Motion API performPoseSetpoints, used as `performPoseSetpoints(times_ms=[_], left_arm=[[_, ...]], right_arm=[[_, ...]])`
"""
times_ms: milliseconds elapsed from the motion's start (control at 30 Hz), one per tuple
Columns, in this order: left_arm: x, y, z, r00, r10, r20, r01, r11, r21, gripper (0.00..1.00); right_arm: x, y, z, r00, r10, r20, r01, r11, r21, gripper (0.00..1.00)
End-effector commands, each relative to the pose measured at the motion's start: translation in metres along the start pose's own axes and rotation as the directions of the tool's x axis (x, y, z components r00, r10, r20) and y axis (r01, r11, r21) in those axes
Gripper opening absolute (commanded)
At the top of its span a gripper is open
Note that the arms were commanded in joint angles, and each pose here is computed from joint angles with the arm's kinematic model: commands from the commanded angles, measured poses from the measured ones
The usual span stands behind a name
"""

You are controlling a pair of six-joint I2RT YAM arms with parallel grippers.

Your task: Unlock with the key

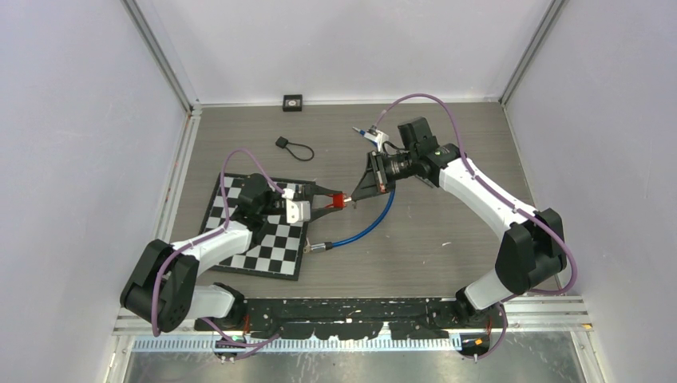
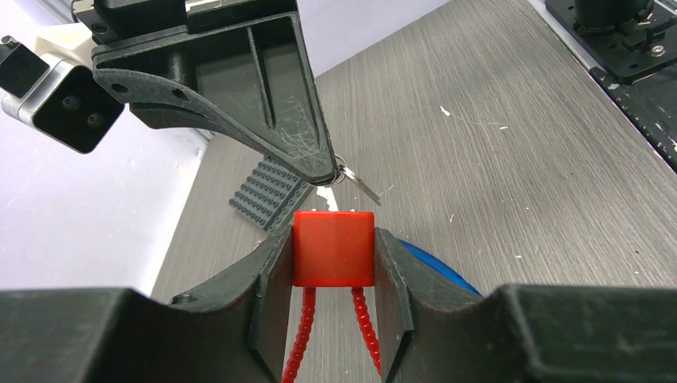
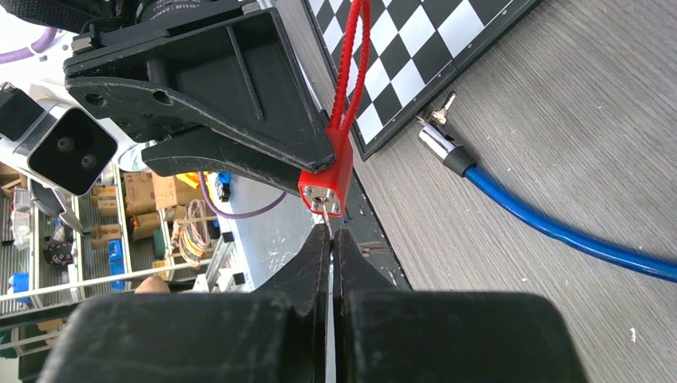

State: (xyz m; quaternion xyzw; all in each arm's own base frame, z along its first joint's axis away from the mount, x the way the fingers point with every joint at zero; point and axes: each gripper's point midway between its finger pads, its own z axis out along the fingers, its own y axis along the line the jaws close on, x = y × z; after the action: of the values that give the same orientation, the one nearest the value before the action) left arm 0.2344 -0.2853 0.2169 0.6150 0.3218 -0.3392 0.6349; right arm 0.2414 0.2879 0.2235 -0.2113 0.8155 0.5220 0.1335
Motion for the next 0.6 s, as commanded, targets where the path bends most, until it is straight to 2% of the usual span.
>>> performPoseSetpoints(times_ms=[0,567], left_arm=[[-0.015,0.0,0.003,0.997,0.066,0.038,-0.066,0.998,0.011,0.0],[-0.009,0.014,0.005,0.999,0.035,0.01,-0.034,0.997,-0.066,0.0]], right_arm=[[-0.016,0.016,-0.009,0.993,-0.088,0.075,0.09,0.996,-0.018,0.01],[-0.016,0.01,-0.014,0.989,-0.087,0.115,0.085,0.996,0.025,0.0]])
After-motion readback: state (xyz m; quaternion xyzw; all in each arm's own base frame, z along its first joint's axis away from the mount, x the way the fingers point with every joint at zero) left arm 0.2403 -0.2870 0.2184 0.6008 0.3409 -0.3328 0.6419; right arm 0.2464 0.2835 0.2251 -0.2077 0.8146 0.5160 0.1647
